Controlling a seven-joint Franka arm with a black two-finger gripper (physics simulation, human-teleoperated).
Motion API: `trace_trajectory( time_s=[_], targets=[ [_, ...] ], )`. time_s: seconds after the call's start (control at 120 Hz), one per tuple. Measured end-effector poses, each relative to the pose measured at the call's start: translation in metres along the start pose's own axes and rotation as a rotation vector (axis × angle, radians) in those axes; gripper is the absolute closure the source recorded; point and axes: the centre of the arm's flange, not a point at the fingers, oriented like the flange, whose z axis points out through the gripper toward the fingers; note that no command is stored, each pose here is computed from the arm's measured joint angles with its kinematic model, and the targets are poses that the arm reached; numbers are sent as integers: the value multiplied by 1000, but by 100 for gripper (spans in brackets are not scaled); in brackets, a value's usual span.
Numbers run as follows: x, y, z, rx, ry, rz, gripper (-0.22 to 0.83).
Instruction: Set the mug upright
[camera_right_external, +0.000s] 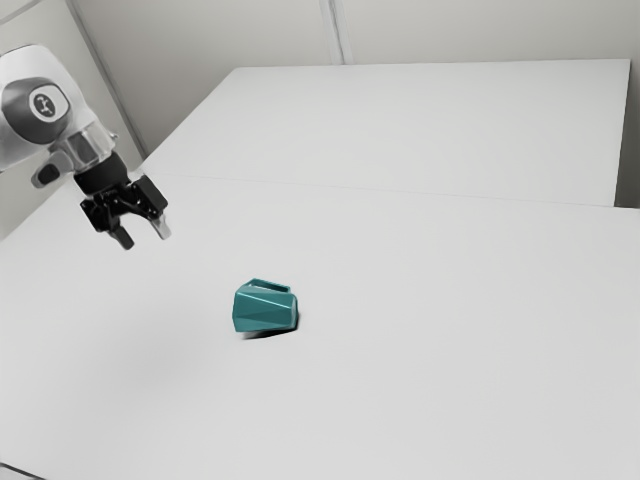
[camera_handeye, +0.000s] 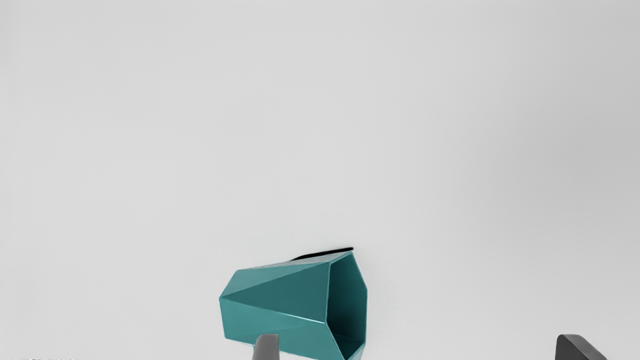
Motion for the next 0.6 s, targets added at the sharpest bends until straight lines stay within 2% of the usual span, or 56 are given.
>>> trace_trajectory(
  time_s=[0.258, 0.6],
  targets=[
    [-26, 33, 81, 179, 74, -137, 0],
    [-61, 36, 139, 308, 63, -234, 0]
  ],
)
